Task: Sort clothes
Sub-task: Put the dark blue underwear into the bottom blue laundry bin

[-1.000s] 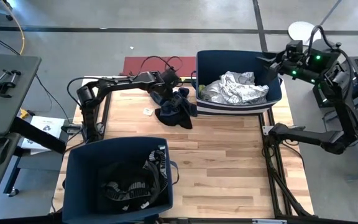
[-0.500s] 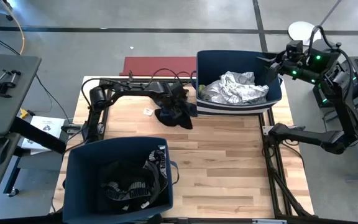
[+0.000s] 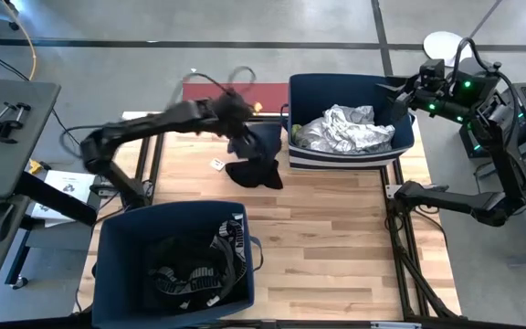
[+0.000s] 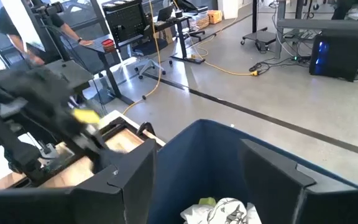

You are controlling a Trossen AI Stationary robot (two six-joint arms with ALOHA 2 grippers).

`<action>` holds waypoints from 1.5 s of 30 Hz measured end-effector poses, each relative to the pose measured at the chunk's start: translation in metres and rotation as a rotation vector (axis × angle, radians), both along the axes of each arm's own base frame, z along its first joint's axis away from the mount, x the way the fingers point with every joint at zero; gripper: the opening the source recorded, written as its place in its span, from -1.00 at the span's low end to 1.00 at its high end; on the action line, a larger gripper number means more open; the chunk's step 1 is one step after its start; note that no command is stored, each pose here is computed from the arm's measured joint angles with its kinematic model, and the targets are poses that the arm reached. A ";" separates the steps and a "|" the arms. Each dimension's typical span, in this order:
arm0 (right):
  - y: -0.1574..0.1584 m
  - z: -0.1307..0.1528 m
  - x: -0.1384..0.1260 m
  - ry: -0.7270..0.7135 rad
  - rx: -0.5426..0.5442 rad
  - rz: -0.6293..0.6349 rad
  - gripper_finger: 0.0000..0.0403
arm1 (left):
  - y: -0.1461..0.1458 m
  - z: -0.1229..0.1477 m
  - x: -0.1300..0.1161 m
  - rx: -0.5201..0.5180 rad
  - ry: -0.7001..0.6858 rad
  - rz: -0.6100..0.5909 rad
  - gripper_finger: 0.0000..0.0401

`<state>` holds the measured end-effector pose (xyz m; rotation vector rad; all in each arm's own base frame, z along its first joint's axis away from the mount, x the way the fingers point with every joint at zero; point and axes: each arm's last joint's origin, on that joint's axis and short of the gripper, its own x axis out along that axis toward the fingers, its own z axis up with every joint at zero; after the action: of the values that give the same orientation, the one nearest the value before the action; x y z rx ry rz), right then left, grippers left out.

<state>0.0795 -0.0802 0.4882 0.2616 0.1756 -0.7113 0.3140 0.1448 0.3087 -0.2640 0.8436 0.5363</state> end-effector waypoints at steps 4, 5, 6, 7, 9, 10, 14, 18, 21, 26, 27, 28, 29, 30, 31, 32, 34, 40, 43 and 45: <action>-0.001 0.002 0.001 -0.004 -0.027 -0.001 0.07 | -0.022 0.072 -0.030 0.096 -0.207 -0.070 -0.99; -0.002 0.003 0.002 -0.006 -0.041 -0.002 0.07 | -0.029 0.091 -0.038 0.127 -0.265 -0.101 -0.99; -0.002 0.004 0.002 -0.011 -0.055 -0.001 0.07 | -0.037 0.110 -0.046 0.158 -0.321 -0.131 -0.99; -0.003 0.005 0.003 -0.015 -0.069 0.001 0.07 | -0.046 0.129 -0.054 0.191 -0.379 -0.158 -1.00; -0.005 0.008 0.005 -0.025 -0.102 0.004 0.07 | -0.064 0.164 -0.070 0.250 -0.486 -0.215 -1.00; -0.007 0.009 0.006 -0.030 -0.119 0.005 0.07 | -0.074 0.181 -0.078 0.274 -0.541 -0.243 -1.00; -0.015 0.016 0.013 -0.048 -0.205 0.010 0.07 | -0.111 0.234 -0.104 0.308 -0.746 -0.367 -1.00; -0.026 0.025 0.023 -0.084 -0.315 0.007 0.07 | -0.148 0.255 -0.115 0.250 -0.845 -0.537 -1.00; -0.036 0.031 0.033 -0.122 -0.386 0.002 0.07 | -0.172 0.244 -0.112 0.089 -0.767 -0.604 -1.00; -0.056 0.032 0.052 -0.138 -0.459 -0.001 0.07 | -0.210 0.201 -0.107 -0.337 -0.405 -0.456 -1.00; -0.061 0.031 0.056 -0.136 -0.459 -0.002 0.07 | -0.217 0.194 -0.109 -0.409 -0.331 -0.410 -1.00; -0.065 0.029 0.060 -0.133 -0.456 -0.001 0.07 | -0.224 0.187 -0.111 -0.465 -0.259 -0.366 -1.00; -0.070 0.027 0.065 -0.130 -0.453 -0.001 0.07 | -0.232 0.180 -0.111 -0.510 -0.192 -0.335 -1.00; -0.075 0.025 0.069 -0.126 -0.448 0.000 0.07 | -0.242 0.172 -0.110 -0.547 -0.125 -0.322 -1.00; -0.079 0.023 0.073 -0.120 -0.443 0.001 0.07 | -0.251 0.163 -0.107 -0.567 -0.066 -0.317 -1.00; -0.083 0.021 0.076 -0.116 -0.437 0.003 0.07 | -0.261 0.154 -0.104 -0.582 -0.009 -0.315 -1.00; -0.089 0.017 0.083 -0.108 -0.427 0.022 0.07 | -0.279 0.133 -0.101 -0.589 0.095 -0.287 -1.00; -0.096 0.011 0.091 -0.094 -0.413 0.072 0.07 | -0.312 0.067 -0.102 -0.635 0.283 -0.123 -1.00; -0.093 0.013 0.089 -0.085 -0.440 0.073 0.07 | -0.322 0.030 -0.100 -0.649 0.302 -0.069 -1.00; -0.091 0.015 0.086 -0.084 -0.454 0.073 0.07 | -0.324 0.003 -0.099 -0.660 0.316 -0.013 -1.00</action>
<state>0.1658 -0.1710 0.5033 -0.1485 -0.0582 -0.6478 0.2149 -0.1790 0.3115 -0.7902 1.3183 0.2734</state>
